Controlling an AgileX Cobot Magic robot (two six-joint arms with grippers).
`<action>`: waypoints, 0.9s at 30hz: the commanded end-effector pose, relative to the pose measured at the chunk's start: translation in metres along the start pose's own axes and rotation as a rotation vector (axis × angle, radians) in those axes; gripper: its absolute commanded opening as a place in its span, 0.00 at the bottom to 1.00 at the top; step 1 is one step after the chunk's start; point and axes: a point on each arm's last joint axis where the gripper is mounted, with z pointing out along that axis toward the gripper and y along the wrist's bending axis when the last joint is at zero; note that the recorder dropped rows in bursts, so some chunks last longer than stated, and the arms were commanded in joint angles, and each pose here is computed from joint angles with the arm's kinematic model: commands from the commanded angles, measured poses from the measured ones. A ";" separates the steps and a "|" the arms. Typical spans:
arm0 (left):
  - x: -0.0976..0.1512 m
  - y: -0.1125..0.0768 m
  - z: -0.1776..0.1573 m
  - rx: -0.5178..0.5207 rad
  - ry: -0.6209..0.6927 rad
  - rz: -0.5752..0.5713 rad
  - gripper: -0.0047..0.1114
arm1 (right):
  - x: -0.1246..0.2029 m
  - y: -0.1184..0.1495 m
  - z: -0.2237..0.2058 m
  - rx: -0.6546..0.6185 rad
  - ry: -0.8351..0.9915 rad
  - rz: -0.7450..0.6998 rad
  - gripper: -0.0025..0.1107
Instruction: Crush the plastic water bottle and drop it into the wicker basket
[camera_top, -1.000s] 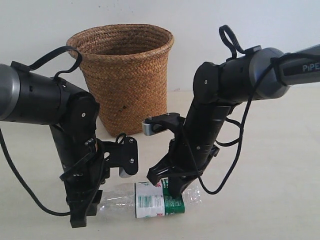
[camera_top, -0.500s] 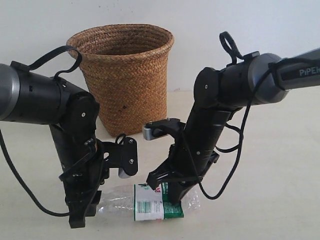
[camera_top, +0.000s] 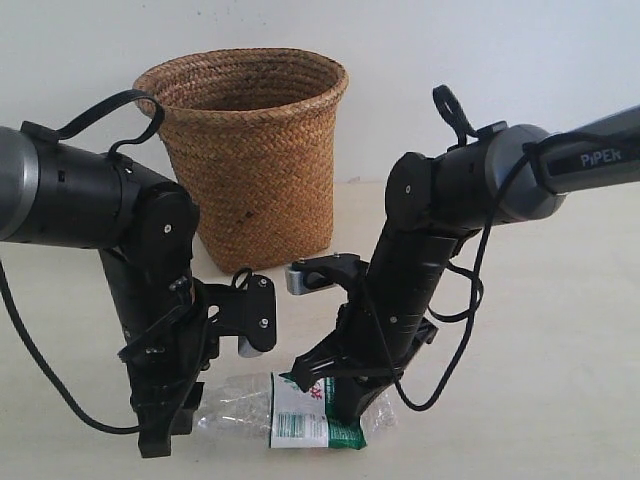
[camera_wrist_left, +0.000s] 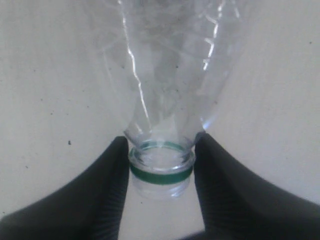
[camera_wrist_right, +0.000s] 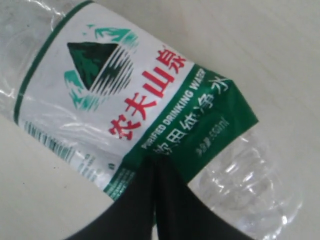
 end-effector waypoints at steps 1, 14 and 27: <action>-0.001 -0.001 -0.001 0.010 -0.022 -0.027 0.08 | 0.012 -0.017 0.041 0.029 0.127 -0.017 0.02; -0.001 -0.001 -0.001 0.010 -0.022 -0.025 0.08 | 0.009 -0.008 0.015 0.036 0.060 -0.065 0.02; -0.001 -0.001 -0.001 0.011 -0.021 -0.025 0.08 | 0.016 0.022 -0.069 0.092 -0.138 -0.143 0.02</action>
